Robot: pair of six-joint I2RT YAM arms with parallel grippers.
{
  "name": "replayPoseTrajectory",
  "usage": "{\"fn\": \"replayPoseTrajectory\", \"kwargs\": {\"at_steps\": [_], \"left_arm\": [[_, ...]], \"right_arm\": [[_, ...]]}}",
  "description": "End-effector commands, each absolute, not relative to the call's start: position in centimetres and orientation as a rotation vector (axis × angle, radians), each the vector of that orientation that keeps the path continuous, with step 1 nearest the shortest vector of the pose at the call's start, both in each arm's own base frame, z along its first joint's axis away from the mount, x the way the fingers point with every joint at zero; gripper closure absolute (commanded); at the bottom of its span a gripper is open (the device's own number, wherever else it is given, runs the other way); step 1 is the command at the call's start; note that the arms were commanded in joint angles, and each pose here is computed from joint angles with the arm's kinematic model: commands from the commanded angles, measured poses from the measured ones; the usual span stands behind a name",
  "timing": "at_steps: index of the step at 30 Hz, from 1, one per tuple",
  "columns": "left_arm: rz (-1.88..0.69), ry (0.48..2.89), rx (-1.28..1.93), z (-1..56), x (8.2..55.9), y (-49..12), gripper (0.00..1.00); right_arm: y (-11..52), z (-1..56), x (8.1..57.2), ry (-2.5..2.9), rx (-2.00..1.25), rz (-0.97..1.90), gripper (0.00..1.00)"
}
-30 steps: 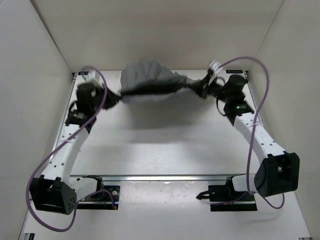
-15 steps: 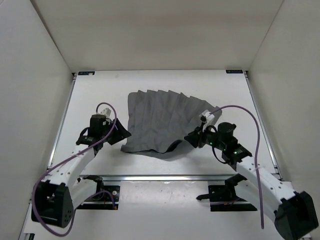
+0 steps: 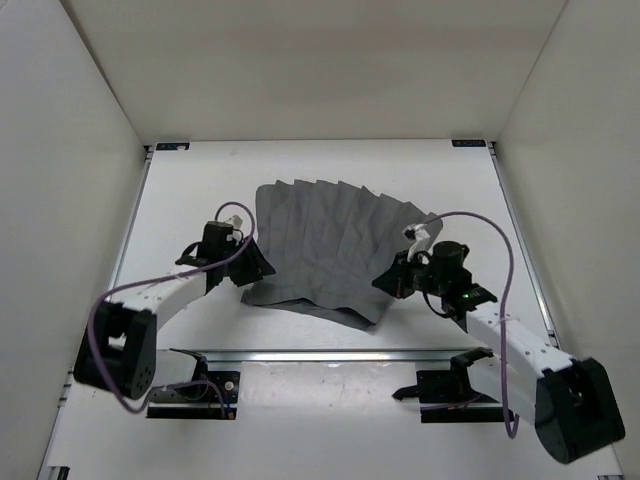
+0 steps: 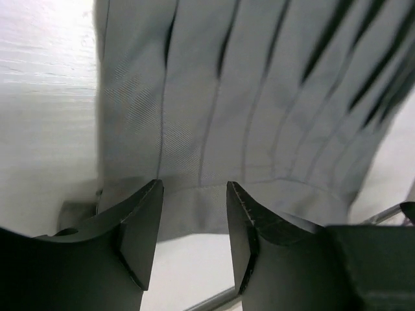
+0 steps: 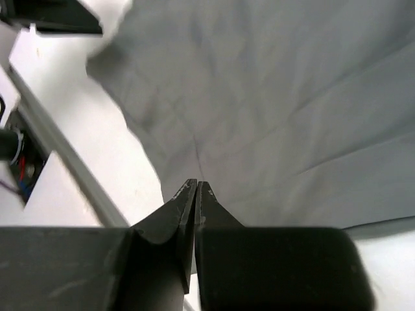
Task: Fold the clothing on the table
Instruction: Flatten the skirt out
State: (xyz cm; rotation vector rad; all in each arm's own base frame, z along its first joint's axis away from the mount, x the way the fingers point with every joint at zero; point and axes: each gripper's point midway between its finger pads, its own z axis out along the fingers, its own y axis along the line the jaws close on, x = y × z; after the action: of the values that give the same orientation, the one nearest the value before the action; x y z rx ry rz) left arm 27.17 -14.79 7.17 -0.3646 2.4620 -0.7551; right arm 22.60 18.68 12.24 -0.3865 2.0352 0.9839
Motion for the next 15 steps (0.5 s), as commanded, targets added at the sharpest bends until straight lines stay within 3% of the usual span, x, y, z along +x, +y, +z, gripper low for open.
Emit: {"fn": "replayPoseTrajectory", "kwargs": {"at_steps": [1,6,15], "left_arm": [[-0.787,2.449,-0.320,7.0,29.1,-16.5,0.46],[-0.769,2.515,-0.316,4.9,28.6,-16.9,0.52],[-0.703,2.557,-0.359,3.1,26.1,-14.9,0.51]], "right_arm": [[19.6,9.7,22.6,2.163,-0.307,1.011,1.00],[19.1,5.5,21.3,2.439,-0.290,0.917,1.00],[16.6,1.5,21.6,2.707,-0.269,0.628,0.99]]}}
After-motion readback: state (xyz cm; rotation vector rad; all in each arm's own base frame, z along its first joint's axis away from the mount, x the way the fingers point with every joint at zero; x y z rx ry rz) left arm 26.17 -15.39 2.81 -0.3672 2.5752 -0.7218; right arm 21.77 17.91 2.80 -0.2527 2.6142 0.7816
